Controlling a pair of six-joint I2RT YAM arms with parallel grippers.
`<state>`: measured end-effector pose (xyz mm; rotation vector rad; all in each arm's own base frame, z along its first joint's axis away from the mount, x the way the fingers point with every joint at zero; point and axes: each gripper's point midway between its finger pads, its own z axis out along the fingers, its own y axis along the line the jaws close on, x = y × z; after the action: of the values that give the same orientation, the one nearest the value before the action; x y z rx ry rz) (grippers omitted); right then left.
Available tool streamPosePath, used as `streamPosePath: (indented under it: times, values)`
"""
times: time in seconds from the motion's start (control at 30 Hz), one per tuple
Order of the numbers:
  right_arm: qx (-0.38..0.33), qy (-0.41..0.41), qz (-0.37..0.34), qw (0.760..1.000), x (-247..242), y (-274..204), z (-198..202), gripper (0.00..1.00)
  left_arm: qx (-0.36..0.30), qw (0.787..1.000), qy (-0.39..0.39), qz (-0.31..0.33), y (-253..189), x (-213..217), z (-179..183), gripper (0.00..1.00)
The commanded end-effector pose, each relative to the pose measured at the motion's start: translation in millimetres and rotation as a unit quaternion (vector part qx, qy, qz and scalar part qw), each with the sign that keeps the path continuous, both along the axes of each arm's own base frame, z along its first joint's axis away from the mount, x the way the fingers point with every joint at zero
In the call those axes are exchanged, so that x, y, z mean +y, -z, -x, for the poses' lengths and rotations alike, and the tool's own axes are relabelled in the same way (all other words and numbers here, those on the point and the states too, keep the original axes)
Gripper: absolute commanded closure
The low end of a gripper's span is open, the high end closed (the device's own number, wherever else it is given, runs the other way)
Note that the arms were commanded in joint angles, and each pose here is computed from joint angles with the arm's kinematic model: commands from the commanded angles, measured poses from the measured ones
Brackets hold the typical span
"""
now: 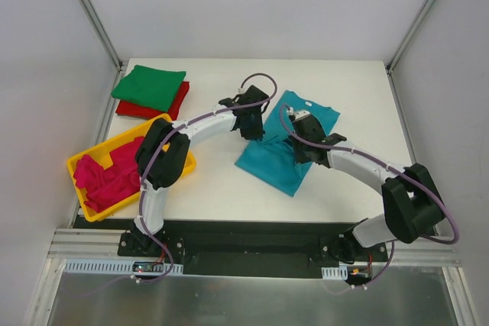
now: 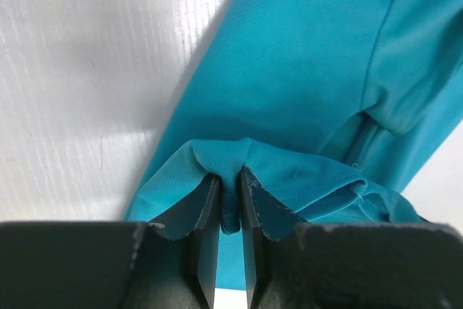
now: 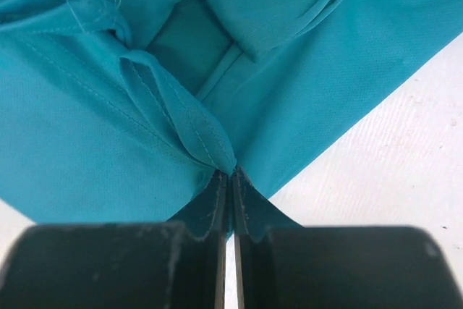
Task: Fold and stack the t-shirts
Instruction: Fold the folded rectangular tshirt in 1/3 of the way
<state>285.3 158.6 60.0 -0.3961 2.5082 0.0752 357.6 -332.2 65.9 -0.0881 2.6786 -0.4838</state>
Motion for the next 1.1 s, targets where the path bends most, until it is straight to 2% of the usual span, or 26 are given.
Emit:
streamPosePath:
  times: [0.0,0.03,0.07,0.1,0.13,0.2,0.27,0.37,0.4,0.47,0.53,0.6,0.73,0.87,1.07]
  values:
    - [-0.041,0.044,0.023,0.998,-10.6,-14.6,-29.2,0.89,-0.017,1.000,0.004,0.000,-9.5,2.5,-16.1,0.79]
    - [-0.048,0.062,0.041,0.996,-18.9,-16.7,-31.8,0.82,-0.020,1.000,0.008,-0.001,-10.2,2.3,-17.6,0.69]
    - [-0.053,0.090,0.061,0.993,-28.2,-20.8,-34.7,0.70,-0.023,1.000,0.011,0.001,-13.2,2.3,-19.1,0.62]
    - [-0.062,0.119,0.093,0.987,-43.3,-27.5,-35.6,0.53,-0.029,0.999,0.017,0.005,-19.0,1.4,-20.4,0.56]
    - [-0.073,0.154,0.107,0.980,-52.9,-34.8,-37.3,0.48,-0.036,0.999,0.025,0.008,-25.6,0.7,-21.7,0.44]
    - [-0.090,0.192,0.134,0.968,-69.6,-49.5,-35.8,0.29,-0.052,0.998,0.031,0.014,-41.4,1.7,-21.3,0.19]
    - [-0.092,0.191,0.120,0.970,-68.2,-59.5,-31.9,0.22,-0.063,0.997,0.033,0.021,-56.6,6.1,-16.0,0.01]
    - [-0.068,0.126,0.058,0.988,-43.2,-56.3,-15.9,0.18,-0.070,0.997,0.028,0.019,-68.4,22.6,1.2,0.01]
    - [-0.056,0.088,0.026,0.994,-29.7,-52.7,-9.0,0.14,-0.071,0.997,0.020,0.011,-67.8,31.6,6.8,0.01]
    - [-0.026,0.019,-0.061,0.998,6.9,-44.6,7.6,0.01,-0.064,0.998,0.004,-0.011,-57.1,55.0,25.4,0.01]
    - [-0.004,-0.050,-0.138,0.989,45.1,-42.5,23.2,0.04,-0.059,0.998,-0.016,-0.026,-49.6,77.5,42.3,0.01]
    - [0.016,-0.098,-0.172,0.980,73.8,-39.1,36.3,0.04,-0.050,0.998,-0.034,-0.032,-42.1,96.9,59.8,0.01]
    - [0.047,-0.112,-0.170,0.978,105.7,-25.2,32.6,0.04,-0.035,0.998,-0.053,-0.029,-31.7,123.6,93.2,0.01]
    - [0.059,-0.076,-0.143,0.985,113.1,-6.2,5.5,0.04,-0.036,0.997,-0.071,-0.011,-34.4,135.6,110.7,0.01]
    - [0.006,-0.023,-0.070,0.997,89.6,-6.1,-59.5,0.04,-0.034,0.997,-0.066,-0.006,-32.9,138.2,118.2,0.01]
